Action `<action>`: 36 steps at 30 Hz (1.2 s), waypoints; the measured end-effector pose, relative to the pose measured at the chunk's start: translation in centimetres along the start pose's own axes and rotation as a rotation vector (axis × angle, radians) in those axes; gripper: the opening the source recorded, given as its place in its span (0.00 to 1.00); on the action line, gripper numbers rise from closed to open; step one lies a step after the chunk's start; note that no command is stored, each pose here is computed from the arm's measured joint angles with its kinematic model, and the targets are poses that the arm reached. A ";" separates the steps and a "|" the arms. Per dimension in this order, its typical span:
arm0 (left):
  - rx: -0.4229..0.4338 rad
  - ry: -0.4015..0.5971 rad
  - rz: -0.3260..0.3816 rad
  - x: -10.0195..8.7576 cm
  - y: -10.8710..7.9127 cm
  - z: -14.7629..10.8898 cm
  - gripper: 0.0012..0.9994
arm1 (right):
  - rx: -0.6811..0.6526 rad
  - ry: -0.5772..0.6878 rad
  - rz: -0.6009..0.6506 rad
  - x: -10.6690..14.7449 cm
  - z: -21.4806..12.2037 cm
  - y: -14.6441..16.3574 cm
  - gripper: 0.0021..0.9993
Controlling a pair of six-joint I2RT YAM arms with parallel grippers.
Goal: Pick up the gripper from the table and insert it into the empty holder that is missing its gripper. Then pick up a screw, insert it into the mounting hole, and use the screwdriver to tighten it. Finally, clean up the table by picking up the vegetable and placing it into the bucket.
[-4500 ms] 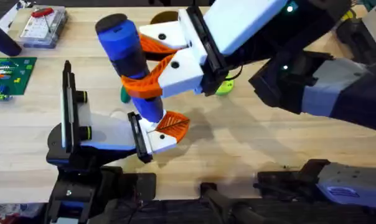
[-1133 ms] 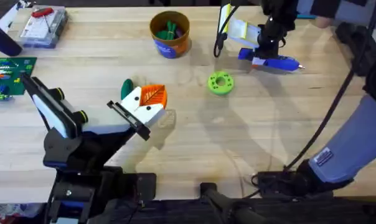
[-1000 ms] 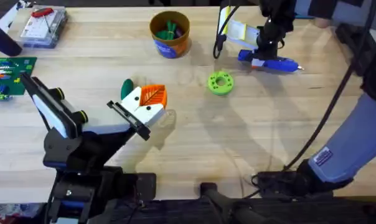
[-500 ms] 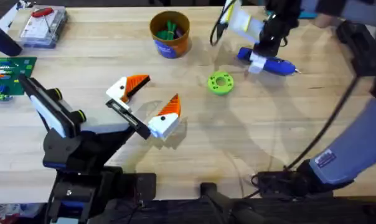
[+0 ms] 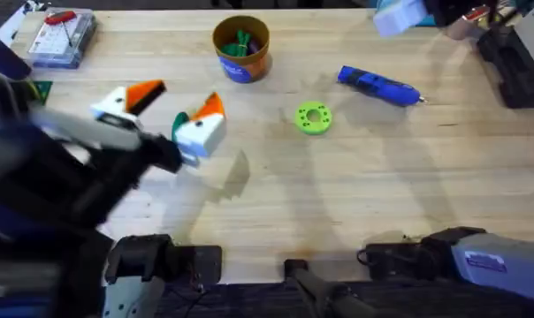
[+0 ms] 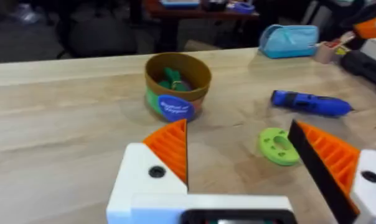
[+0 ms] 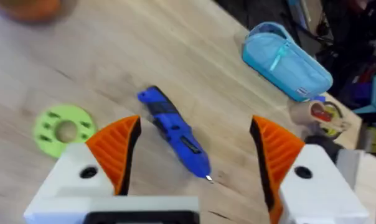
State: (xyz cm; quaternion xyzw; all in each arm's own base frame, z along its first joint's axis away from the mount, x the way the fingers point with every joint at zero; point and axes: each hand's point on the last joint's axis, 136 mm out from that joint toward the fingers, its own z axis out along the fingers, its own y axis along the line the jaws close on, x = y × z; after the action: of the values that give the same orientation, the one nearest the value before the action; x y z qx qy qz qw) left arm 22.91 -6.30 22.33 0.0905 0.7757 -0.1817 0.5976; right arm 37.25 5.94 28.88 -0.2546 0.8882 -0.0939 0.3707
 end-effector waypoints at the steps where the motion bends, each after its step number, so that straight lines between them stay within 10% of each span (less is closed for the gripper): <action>1: -0.021 0.038 -0.011 -0.6 0.4 0.0 0.99 | 0.000 -0.024 0.033 -0.3 -1.0 0.2 0.99; 9: -0.190 0.365 -0.105 -2.9 4.6 0.5 0.99 | -0.057 -0.156 0.222 -0.9 -8.2 2.7 0.99; 17: -0.380 0.626 -0.155 -0.3 9.9 0.3 0.99 | -0.104 -0.100 0.309 1.7 -10.5 4.2 0.99; 26: -0.299 0.820 -0.143 4.1 11.7 2.2 0.99 | -0.123 0.059 0.343 5.9 -6.7 6.3 0.99; 36: -0.297 0.824 -0.144 4.3 11.7 2.3 0.99 | -0.124 0.062 0.343 6.0 -6.6 6.4 0.99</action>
State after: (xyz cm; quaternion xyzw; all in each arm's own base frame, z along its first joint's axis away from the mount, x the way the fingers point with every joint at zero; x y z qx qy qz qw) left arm 28.00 3.22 15.70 0.0143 0.9712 -0.0585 0.2307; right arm 26.57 8.12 27.61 -0.1188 0.9338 0.0176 0.3372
